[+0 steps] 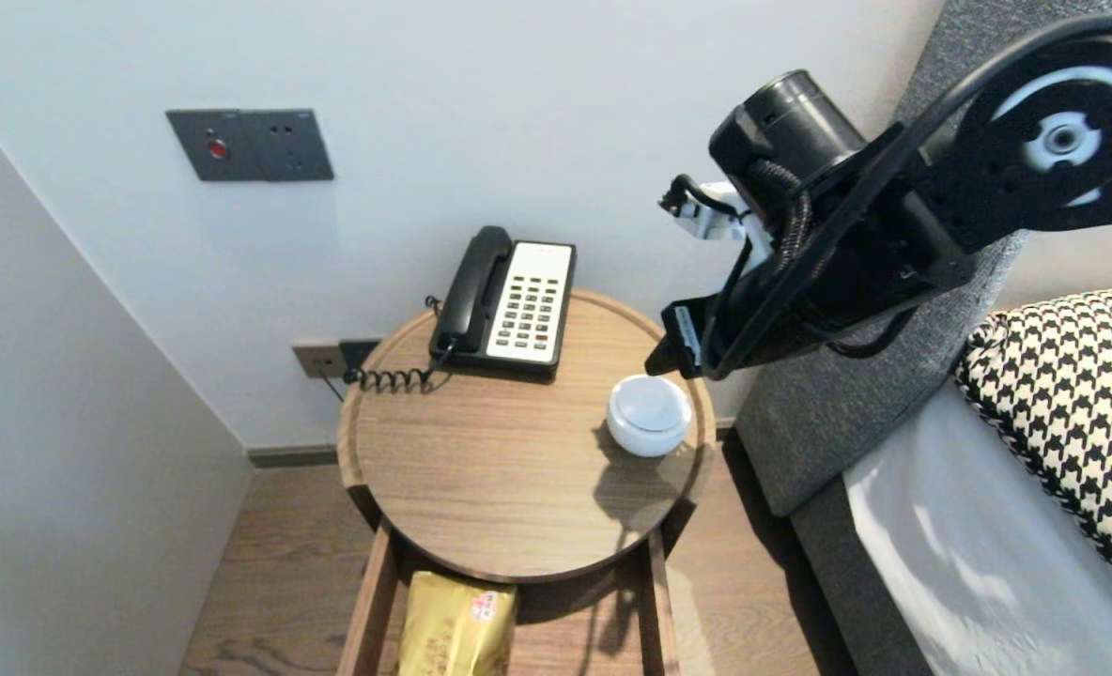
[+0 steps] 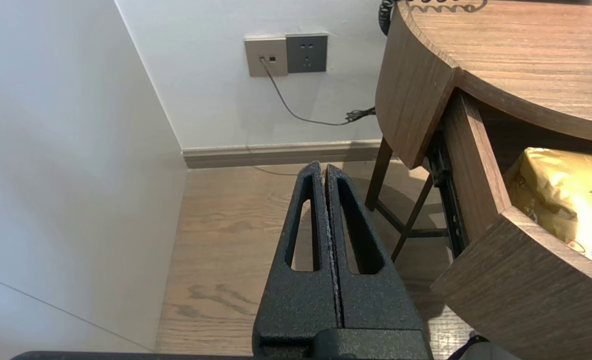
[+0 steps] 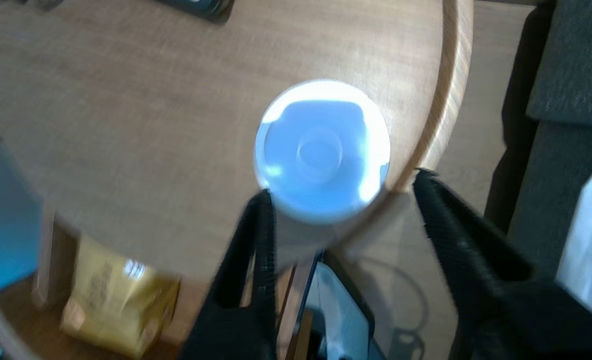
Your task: Take the remote control out of the drawer one by one and place them on the table
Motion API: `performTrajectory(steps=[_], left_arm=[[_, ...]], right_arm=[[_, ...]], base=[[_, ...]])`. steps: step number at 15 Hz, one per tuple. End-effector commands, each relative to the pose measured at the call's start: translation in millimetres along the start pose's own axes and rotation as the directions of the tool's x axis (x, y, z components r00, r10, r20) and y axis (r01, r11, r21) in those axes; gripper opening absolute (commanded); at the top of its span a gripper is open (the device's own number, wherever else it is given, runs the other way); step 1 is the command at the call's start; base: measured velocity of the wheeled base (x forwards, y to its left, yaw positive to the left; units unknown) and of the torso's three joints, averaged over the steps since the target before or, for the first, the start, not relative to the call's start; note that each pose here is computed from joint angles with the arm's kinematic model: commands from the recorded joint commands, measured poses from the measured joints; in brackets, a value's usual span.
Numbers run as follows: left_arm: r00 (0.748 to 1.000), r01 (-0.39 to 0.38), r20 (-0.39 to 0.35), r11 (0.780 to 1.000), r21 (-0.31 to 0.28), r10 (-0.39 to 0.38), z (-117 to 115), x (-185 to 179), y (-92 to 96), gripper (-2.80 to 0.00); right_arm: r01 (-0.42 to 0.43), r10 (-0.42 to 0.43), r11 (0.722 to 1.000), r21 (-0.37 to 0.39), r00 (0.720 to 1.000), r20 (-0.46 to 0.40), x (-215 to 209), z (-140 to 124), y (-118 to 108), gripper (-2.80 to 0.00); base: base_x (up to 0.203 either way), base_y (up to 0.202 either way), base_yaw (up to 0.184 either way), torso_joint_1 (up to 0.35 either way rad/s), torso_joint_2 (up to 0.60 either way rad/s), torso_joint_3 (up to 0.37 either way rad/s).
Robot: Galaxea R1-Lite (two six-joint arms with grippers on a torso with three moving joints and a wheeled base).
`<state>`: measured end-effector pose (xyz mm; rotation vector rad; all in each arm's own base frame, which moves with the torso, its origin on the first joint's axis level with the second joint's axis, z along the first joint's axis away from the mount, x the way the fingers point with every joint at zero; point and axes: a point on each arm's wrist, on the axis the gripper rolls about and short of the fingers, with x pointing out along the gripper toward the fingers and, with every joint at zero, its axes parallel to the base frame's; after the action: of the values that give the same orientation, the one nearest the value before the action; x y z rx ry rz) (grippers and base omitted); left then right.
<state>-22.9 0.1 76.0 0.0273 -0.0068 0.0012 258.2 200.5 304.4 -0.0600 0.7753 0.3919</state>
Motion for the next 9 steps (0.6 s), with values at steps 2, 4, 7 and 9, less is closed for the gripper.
performTrajectory(steps=[2, 4, 7, 9], left_arm=[[1.0, 0.0, -0.001, 1.0, 0.0, 0.0, 0, 0, 0.0, -2.8], [1.0, 0.0, -0.001, 1.0, 0.0, 0.0, 0, 0, 0.0, -2.8], [1.0, 0.0, -0.001, 1.0, 0.0, 0.0, 0, 0, 0.0, -2.8], [1.0, 0.0, -0.001, 1.0, 0.0, 0.0, 0, 0, 0.0, -2.8]], right_arm=[[-0.093, 0.096, 0.994, 0.053, 0.994, -0.051, -43, -18, 15, -2.8], [-0.164, 0.179, 0.979, 0.124, 0.976, -0.122, -51, -30, 33, -2.8], [-0.222, 0.263, 0.955, 0.197, 0.941, -0.214, -49, -48, 65, -2.8], [-0.227, 0.285, 0.95, 0.212, 0.911, -0.3, -35, -62, 88, -2.8]], base=[[0.0, 0.0, 0.0, 0.0, 0.0, 0.0], [0.0, 0.0, 0.0, 0.0, 0.0, 0.0], [0.0, 0.0, 0.0, 0.0, 0.0, 0.0], [0.0, 0.0, 0.0, 0.0, 0.0, 0.0]])
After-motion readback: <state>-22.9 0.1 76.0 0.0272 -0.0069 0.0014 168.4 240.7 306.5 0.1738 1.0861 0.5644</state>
